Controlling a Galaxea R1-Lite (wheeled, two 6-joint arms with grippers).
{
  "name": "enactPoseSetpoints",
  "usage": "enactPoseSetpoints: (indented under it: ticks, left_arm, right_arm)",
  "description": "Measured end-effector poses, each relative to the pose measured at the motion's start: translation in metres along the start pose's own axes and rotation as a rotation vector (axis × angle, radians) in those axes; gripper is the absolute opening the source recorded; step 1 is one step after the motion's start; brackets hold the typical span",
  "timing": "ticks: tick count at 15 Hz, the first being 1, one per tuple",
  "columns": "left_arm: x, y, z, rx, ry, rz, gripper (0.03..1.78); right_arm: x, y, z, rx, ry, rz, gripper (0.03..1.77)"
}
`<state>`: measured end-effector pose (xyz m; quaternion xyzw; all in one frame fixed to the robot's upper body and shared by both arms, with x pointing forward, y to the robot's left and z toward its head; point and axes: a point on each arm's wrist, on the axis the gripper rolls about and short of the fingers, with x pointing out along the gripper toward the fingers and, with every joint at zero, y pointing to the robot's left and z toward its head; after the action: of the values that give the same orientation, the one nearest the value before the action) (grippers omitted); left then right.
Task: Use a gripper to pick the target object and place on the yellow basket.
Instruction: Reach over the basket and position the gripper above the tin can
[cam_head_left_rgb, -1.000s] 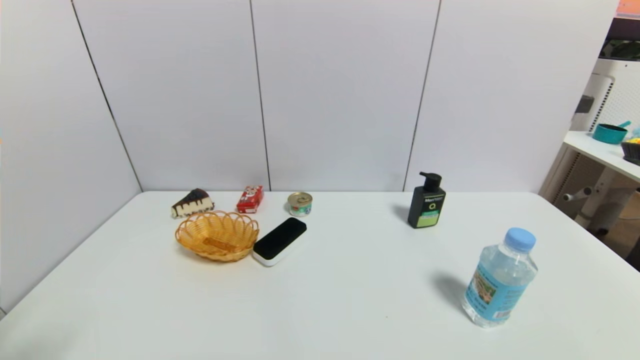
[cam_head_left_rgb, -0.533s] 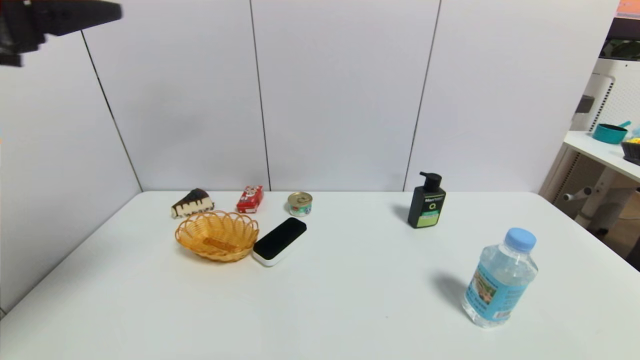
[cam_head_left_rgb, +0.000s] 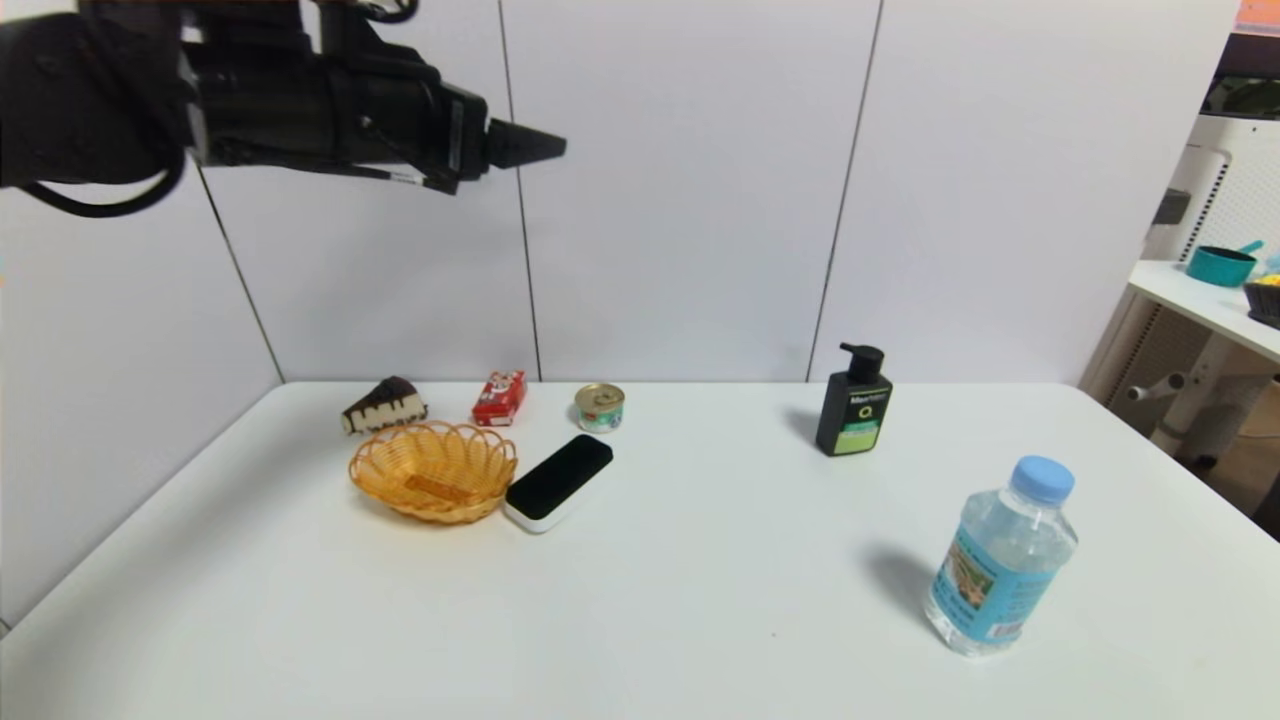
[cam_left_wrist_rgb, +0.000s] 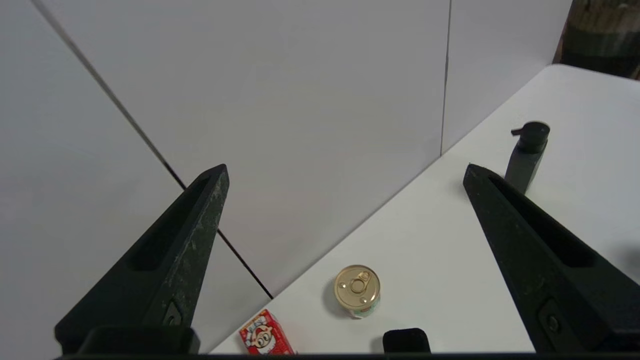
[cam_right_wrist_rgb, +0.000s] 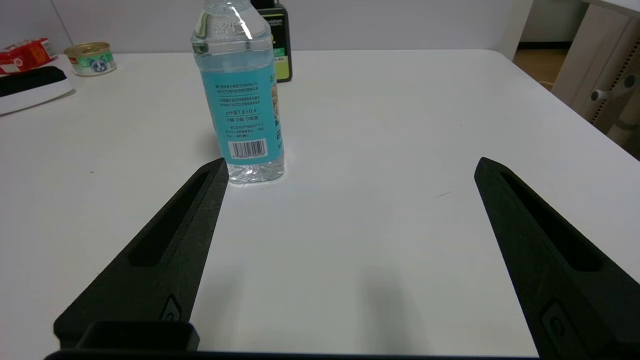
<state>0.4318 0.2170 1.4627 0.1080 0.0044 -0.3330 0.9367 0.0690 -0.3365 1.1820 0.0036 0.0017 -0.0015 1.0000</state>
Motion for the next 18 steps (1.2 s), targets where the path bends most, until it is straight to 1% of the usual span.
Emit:
enactPoseSetpoints:
  ticks: [2, 6, 9, 12, 14, 18]
  left_arm:
    - [0.033, 0.004, -0.026, -0.024, 0.059, -0.032, 1.69]
    - [0.084, 0.009, -0.081, -0.068, 0.170, -0.057, 1.69]
    - [0.112, 0.009, -0.125, -0.102, 0.258, -0.078, 1.69]
    - [0.131, 0.008, -0.162, -0.133, 0.330, -0.095, 1.69]
    - [0.141, 0.007, -0.181, -0.140, 0.346, -0.100, 1.69]
    - [0.158, 0.006, -0.211, -0.141, 0.335, -0.113, 1.69]
  right_arm:
    - [0.000, 0.000, 0.000, 0.000, 0.000, 0.000, 1.70]
    - [0.000, 0.000, 0.000, 0.000, 0.000, 0.000, 1.70]
    - [0.000, 0.000, 0.000, 0.000, 0.000, 0.000, 1.70]
    - [0.000, 0.000, 0.000, 0.000, 0.000, 0.000, 1.70]
    - [0.000, 0.000, 0.000, 0.000, 0.000, 0.000, 1.70]
    - [0.000, 0.000, 0.000, 0.000, 0.000, 0.000, 1.70]
